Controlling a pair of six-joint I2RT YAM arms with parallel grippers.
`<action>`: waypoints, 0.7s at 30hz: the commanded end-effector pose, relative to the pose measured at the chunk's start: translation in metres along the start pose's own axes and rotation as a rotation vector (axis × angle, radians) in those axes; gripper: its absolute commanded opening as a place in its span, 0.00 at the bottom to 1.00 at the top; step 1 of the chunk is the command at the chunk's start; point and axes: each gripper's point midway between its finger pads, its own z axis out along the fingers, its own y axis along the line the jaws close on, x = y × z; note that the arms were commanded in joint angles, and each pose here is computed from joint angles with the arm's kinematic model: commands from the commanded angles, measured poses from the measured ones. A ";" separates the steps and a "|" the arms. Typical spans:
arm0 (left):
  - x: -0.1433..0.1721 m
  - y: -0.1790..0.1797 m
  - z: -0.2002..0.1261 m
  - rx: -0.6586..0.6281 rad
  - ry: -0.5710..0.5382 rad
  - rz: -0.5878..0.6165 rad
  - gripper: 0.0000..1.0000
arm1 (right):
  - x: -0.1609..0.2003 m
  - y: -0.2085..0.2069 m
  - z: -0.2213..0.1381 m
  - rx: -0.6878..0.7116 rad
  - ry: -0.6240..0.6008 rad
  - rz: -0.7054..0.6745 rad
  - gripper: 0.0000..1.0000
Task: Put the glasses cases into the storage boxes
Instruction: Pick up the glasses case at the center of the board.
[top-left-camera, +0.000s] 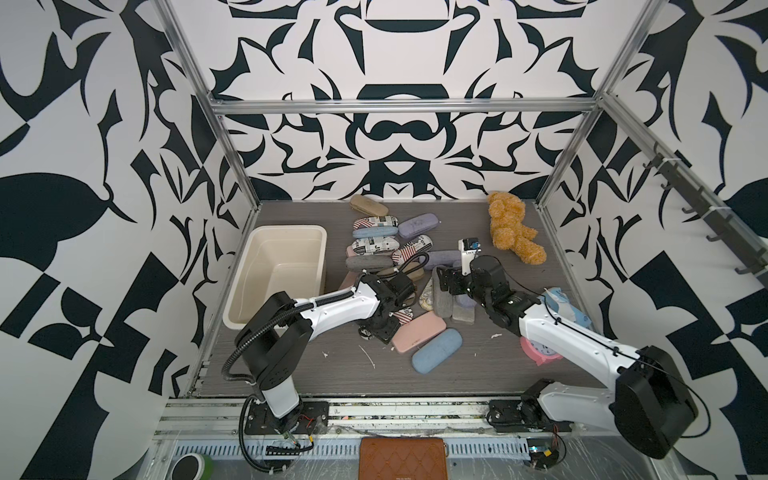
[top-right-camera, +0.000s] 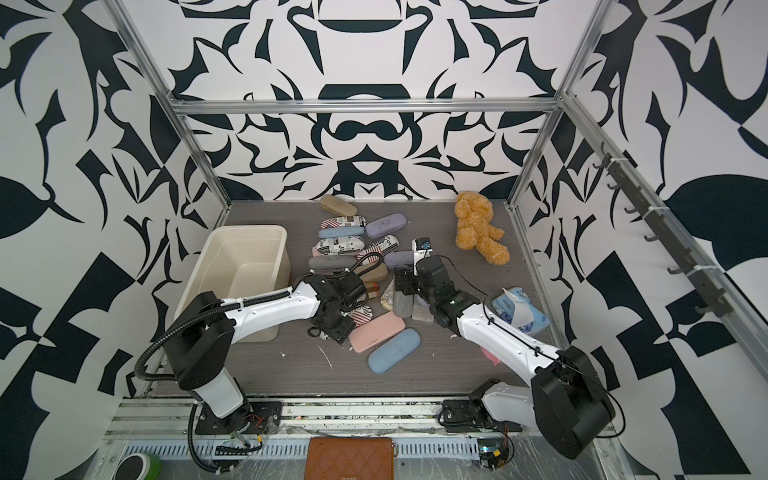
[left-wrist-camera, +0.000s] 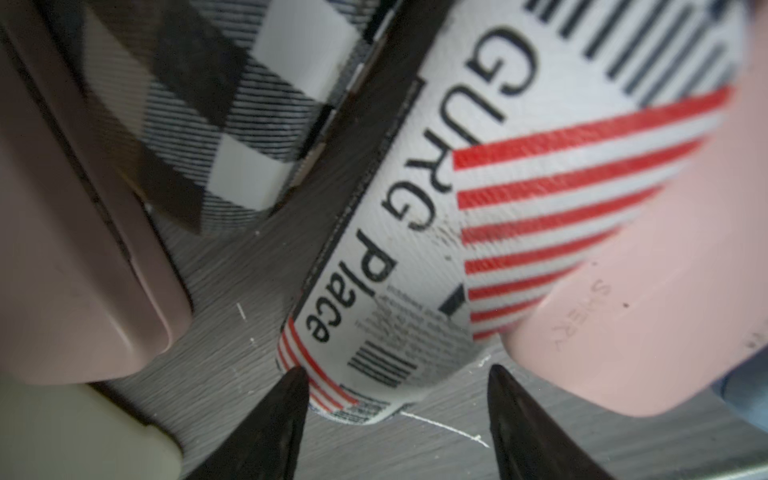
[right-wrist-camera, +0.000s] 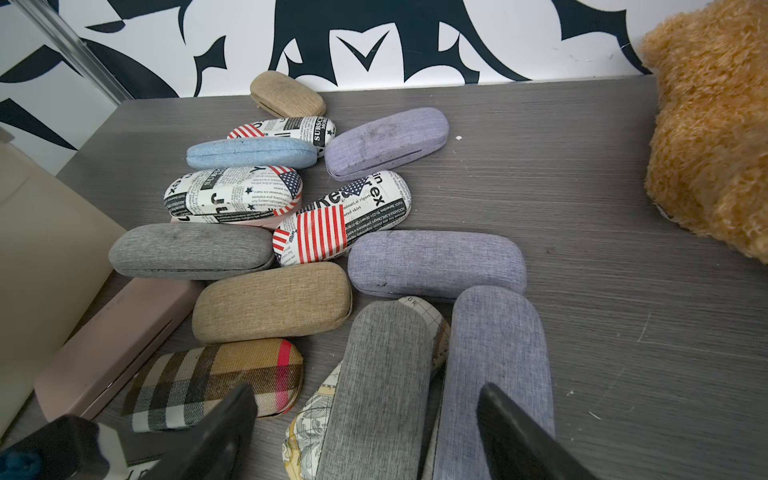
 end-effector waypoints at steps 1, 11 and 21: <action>-0.006 -0.005 0.008 0.032 -0.019 0.006 0.71 | -0.015 0.003 -0.007 -0.016 -0.047 0.002 0.88; -0.025 0.003 -0.004 0.117 -0.092 -0.032 0.79 | -0.016 0.000 -0.009 -0.007 -0.053 0.008 0.92; 0.003 -0.025 0.020 0.206 0.038 -0.060 0.79 | -0.020 0.000 -0.015 -0.013 -0.067 0.007 0.93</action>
